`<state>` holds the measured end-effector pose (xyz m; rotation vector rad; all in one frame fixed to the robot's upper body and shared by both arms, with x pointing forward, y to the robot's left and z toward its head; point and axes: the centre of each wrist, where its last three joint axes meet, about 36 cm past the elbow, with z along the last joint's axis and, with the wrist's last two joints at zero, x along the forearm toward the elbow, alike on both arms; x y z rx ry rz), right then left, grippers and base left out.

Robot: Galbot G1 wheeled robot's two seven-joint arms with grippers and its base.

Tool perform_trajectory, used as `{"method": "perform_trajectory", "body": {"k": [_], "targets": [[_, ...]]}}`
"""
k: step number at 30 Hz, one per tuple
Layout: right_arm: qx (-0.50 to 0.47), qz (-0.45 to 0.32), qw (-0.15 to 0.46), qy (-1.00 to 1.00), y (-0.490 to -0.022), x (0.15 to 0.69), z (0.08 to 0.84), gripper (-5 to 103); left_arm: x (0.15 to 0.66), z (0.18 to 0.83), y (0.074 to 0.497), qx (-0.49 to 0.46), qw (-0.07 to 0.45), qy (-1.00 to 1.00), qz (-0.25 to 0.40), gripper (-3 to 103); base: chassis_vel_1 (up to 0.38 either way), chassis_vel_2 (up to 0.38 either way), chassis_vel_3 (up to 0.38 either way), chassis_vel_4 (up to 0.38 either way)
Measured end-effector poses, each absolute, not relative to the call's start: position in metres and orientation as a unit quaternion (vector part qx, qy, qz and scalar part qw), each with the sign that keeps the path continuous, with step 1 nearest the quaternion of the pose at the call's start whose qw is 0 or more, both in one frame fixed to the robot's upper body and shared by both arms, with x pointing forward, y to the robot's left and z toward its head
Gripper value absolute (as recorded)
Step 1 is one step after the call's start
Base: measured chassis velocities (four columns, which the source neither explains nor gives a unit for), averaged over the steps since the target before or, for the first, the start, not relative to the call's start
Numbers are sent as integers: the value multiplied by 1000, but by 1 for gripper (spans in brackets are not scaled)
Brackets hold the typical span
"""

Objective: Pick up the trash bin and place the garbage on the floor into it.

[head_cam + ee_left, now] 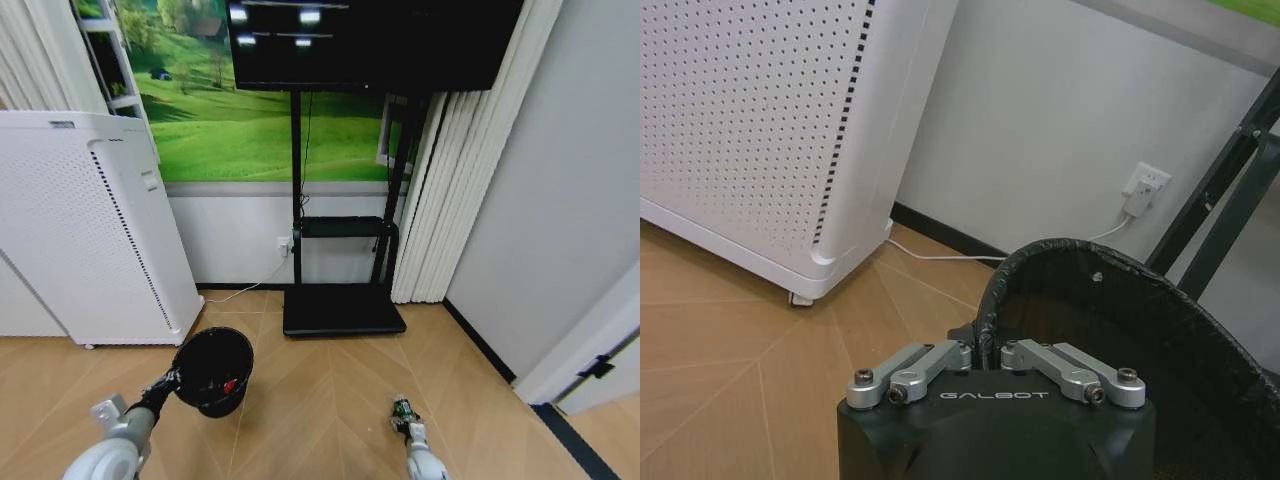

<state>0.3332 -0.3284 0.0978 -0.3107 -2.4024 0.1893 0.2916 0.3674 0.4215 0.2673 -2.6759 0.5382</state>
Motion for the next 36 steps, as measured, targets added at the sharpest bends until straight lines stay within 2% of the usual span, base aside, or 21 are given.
{"method": "perform_trajectory", "body": {"k": [3, 4, 6, 10, 12, 19, 22, 23, 26, 27, 30, 36], "targets": [[-122, 71, 345, -928, -328, 332, 100, 50, 291, 421, 367, 97, 199, -956, 193, 7, 0, 0, 0, 0], [-122, 71, 345, -928, -328, 332, 100, 50, 291, 421, 367, 97, 199, -956, 193, 7, 0, 0, 0, 0], [-123, 68, 344, -928, -328, 331, 103, 39, 290, 422, 368, 98, 200, -956, 192, 7, 0, 0, 0, 0], [-124, 57, 334, -933, -327, 333, 113, 33, 292, 421, 370, 98, 200, -956, 190, 7, 0, 0, 0, 0], [-120, 46, 308, -943, -331, 335, 135, 27, 298, 411, 372, 98, 210, -954, 188, 7, 0, 0, 0, 0], [-100, 12, 253, -962, -327, 335, 197, 24, 314, 399, 374, 72, 226, -957, 167, 7, 0, 0, 0, 0], [-84, 8, 189, -978, -318, 333, 247, 24, 331, 401, 369, 50, 221, -962, 151, 7, 0, 0, 0, 0], [-84, 8, 189, -978, -318, 333, 247, 24, 331, 401, 369, 50, 221, -962, 151, 7, 0, 0, 0, 0], [-38, -17, 100, -994, -300, 339, 291, 24, 340, 399, 360, 41, 222, -963, 146, 7, 0, 0, 0, 0], [-38, -17, 100, -994, -300, 339, 291, 24, 340, 399, 360, 41, 222, -963, 146, 7, 0, 0, 0, 0], [30, -27, 23, -999, -278, 332, 319, 24, 348, 392, 338, 22, 231, -961, 147, 7, 0, 0, 0, 0], [130, -2, -27, -991, -259, 309, 326, 24, 362, 382, 319, -25, 235, -962, 136, 7, 0, 0, 0, 0]]}}
